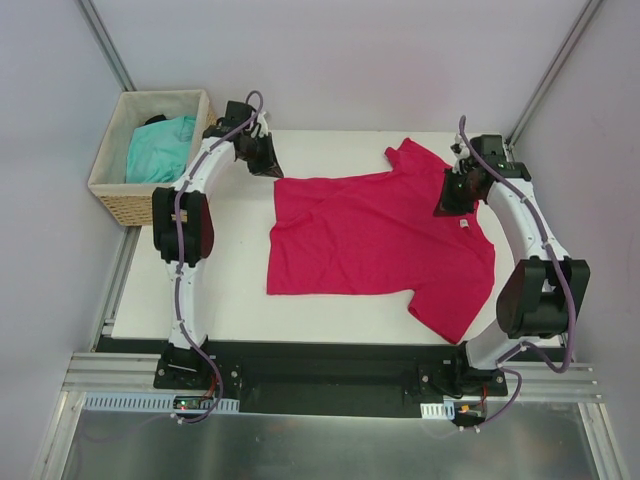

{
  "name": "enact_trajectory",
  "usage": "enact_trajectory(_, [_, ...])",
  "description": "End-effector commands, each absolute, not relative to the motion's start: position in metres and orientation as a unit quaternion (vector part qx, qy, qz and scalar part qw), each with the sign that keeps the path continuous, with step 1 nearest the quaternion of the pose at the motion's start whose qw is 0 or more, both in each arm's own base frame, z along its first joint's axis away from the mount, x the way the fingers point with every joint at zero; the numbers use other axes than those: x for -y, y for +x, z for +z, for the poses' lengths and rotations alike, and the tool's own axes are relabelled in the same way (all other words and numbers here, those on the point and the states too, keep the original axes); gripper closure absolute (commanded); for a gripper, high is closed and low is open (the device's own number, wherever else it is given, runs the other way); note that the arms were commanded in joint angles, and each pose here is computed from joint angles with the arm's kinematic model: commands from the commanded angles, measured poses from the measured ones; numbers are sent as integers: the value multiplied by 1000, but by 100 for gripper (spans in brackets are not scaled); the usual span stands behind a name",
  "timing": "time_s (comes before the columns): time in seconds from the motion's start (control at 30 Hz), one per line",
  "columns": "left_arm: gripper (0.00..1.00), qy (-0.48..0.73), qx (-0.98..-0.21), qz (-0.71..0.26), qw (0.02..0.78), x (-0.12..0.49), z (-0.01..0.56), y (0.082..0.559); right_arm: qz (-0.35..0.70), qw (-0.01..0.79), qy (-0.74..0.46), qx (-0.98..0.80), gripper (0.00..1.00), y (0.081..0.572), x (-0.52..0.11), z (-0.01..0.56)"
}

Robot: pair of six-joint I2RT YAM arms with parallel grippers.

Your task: Fold and stack the t-shirts

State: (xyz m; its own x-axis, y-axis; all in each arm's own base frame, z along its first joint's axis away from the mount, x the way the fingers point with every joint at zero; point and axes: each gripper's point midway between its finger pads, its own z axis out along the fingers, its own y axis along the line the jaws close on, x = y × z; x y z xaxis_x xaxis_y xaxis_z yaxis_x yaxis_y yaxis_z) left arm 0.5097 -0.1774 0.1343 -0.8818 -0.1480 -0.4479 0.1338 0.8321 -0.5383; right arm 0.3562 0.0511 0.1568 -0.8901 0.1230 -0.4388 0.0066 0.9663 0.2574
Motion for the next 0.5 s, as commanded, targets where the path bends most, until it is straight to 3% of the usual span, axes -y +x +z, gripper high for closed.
enact_trajectory(0.0, [100, -14, -927, -303, 220, 185, 128, 508, 195, 225, -5, -955, 99, 360, -87, 175])
enact_trajectory(0.47, [100, -37, -945, -261, 195, 180, 76, 520, 233, 228, -46, -944, 99, 362, -110, 190])
